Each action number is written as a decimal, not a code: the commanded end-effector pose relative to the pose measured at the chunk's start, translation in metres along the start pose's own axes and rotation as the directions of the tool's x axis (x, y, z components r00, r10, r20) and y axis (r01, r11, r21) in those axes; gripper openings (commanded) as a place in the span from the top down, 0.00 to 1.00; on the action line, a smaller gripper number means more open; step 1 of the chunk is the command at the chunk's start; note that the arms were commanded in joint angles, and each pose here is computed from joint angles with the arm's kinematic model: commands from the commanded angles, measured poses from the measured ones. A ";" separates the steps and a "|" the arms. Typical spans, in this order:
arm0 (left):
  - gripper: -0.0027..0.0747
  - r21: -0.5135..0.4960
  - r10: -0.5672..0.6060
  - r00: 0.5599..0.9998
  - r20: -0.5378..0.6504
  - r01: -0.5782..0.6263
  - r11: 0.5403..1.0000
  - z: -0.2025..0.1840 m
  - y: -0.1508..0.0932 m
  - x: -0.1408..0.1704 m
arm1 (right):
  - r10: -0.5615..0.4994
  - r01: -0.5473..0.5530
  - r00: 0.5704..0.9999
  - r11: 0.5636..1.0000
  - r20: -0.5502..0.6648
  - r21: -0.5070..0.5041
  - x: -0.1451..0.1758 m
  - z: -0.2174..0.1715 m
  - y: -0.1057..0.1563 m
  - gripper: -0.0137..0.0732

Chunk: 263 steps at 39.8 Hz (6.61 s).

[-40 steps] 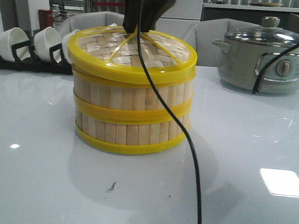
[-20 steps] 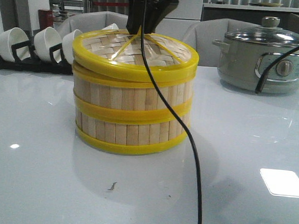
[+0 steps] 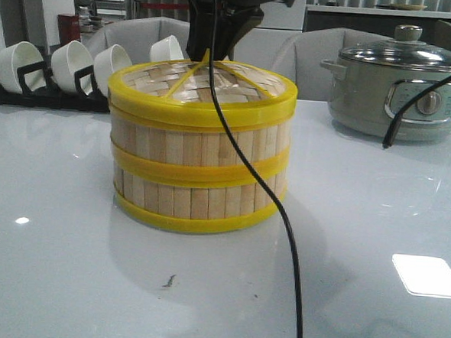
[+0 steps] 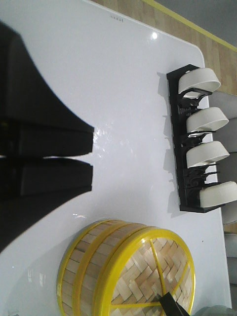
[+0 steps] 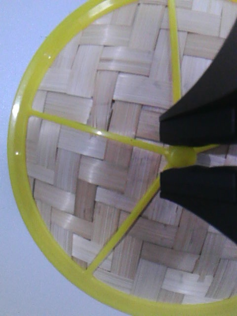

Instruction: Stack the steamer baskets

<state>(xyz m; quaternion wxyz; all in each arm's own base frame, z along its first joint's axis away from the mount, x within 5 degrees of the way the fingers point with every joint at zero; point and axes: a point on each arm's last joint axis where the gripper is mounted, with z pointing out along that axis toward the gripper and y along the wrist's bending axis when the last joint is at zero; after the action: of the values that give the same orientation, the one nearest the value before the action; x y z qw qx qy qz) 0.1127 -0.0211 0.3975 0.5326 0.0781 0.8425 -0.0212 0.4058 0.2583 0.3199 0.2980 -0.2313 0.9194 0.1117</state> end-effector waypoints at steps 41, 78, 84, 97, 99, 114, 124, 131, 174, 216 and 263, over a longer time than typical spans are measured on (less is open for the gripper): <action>0.86 0.010 -0.006 0.994 0.108 0.005 1.000 -0.006 0.000 -0.014 | 0.003 0.003 0.978 1.000 0.209 -0.026 -0.024 -0.043 0.002 0.50; 0.86 0.010 -0.006 0.994 0.108 0.005 1.000 -0.006 0.000 -0.014 | 0.126 -0.358 0.737 0.906 0.664 0.225 0.115 -0.268 -0.119 0.50; 0.86 0.010 -0.006 0.994 0.108 0.005 1.000 -0.006 0.000 -0.014 | 0.131 -0.456 0.695 0.841 0.707 0.293 0.185 -0.294 -0.115 0.50; 0.86 0.010 -0.006 0.994 0.108 0.005 1.000 -0.006 0.000 -0.014 | 0.072 -0.513 0.606 0.796 0.792 0.320 0.293 -0.293 -0.073 0.50; 0.86 0.010 -0.006 0.994 0.108 0.005 1.000 -0.006 0.000 -0.014 | 0.077 -0.520 0.604 0.792 0.793 0.319 0.303 -0.288 -0.071 0.50; 0.86 0.010 -0.006 0.994 0.108 0.005 1.000 -0.006 0.000 -0.014 | 0.131 -0.544 0.610 0.787 0.782 0.292 0.320 -0.261 -0.074 0.77; 0.86 0.010 -0.006 0.994 0.108 0.005 1.000 -0.006 0.000 -0.014 | 0.103 -0.543 0.581 0.788 0.807 0.290 0.318 -0.265 -0.074 0.78; 0.86 0.010 -0.006 0.994 0.108 0.005 1.000 -0.006 0.000 -0.014 | 0.127 -0.545 0.602 0.787 0.789 0.289 0.320 -0.262 -0.074 0.78; 0.86 -0.001 -0.003 0.985 0.172 0.003 1.000 -0.006 0.001 -0.020 | 0.134 -0.545 0.608 0.787 0.782 0.289 0.320 -0.261 -0.074 0.78; 0.86 0.001 -0.169 0.768 0.618 0.215 0.977 0.008 0.002 0.170 | 0.134 -0.545 0.609 0.787 0.782 0.289 0.320 -0.261 -0.074 0.78; 0.86 -0.075 -0.051 0.797 0.602 0.121 0.990 0.021 0.002 0.186 | 0.134 -0.545 0.609 0.787 0.782 0.289 0.320 -0.261 -0.074 0.78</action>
<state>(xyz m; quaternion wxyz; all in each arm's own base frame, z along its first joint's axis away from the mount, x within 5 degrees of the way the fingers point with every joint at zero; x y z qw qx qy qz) 0.0560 -0.0017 0.2122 0.7384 -0.0072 0.6736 -0.0303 0.0818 -0.0092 0.3159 0.6193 0.1078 0.7776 0.0139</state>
